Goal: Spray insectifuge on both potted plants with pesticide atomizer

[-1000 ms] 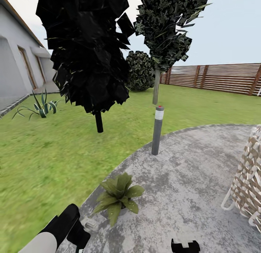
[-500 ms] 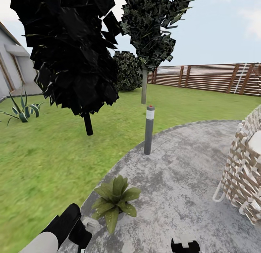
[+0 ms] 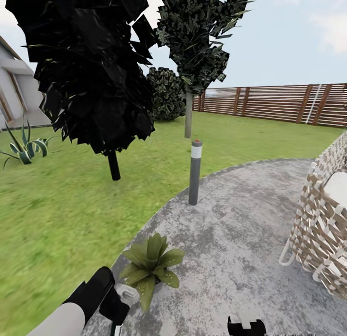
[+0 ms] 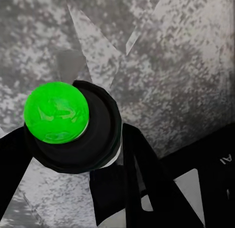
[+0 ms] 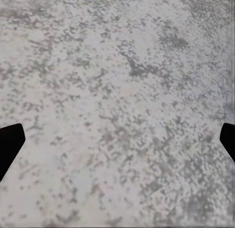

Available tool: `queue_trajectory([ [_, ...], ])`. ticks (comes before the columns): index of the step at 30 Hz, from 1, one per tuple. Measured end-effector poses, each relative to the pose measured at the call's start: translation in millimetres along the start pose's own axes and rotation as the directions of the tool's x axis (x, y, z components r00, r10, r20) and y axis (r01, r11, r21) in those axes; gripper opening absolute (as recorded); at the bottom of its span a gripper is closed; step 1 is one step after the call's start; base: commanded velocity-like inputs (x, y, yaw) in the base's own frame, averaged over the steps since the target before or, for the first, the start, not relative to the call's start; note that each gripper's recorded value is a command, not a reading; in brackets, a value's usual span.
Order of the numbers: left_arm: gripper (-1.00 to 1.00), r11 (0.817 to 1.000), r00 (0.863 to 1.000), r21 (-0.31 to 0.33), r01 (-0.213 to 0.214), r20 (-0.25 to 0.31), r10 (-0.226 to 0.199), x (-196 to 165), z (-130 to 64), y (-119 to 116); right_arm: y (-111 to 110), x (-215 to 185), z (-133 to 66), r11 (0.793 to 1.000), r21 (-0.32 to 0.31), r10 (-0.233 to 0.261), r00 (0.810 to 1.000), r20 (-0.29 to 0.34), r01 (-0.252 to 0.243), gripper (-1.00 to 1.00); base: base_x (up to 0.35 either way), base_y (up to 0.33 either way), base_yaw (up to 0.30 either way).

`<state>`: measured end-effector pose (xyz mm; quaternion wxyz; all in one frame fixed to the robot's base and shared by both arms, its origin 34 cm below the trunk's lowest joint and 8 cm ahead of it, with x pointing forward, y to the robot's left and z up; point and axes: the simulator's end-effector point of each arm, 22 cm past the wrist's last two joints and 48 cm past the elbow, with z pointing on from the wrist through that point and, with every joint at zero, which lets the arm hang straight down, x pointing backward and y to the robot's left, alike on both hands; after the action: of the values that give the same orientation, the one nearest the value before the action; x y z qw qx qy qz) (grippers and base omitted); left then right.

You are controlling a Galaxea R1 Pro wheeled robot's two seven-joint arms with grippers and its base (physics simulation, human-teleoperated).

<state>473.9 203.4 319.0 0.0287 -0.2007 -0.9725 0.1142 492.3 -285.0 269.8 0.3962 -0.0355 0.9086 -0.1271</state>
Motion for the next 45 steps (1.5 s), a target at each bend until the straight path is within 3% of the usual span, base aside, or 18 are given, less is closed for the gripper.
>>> queue_trajectory([
  [8,-1.00,1.000,1.000,-0.008,0.008,-0.022,-0.008,13.8,4.9,7.5,-0.1,0.0,0.0,1.000,0.001,0.000,1.000,0.000,0.000,1.00,-0.010,0.001,-0.172],
  [21,-1.00,1.000,1.000,-0.009,0.009,-0.013,-0.009,8.5,1.9,7.8,-1.2,0.1,0.3,1.000,0.002,-0.001,1.000,0.000,0.001,1.00,-0.237,0.187,-0.002],
  [29,-1.00,1.000,1.000,-0.016,0.000,0.025,0.000,-11.4,-11.0,9.2,-1.5,-0.1,0.2,1.000,0.003,0.000,1.000,0.001,0.000,1.00,-0.013,0.089,-0.001],
  [35,-1.00,0.999,0.997,-0.042,-0.012,0.081,0.016,-49.3,-40.9,19.1,-1.5,0.1,0.2,1.000,0.003,-0.001,1.000,0.000,0.001,1.00,0.000,0.002,-0.191],
  [45,-1.00,0.999,0.997,-0.046,-0.011,0.081,0.015,-49.9,-42.5,21.2,-1.4,-0.1,0.2,1.000,0.003,-0.001,1.000,0.001,0.001,1.00,0.001,0.102,-0.186],
])
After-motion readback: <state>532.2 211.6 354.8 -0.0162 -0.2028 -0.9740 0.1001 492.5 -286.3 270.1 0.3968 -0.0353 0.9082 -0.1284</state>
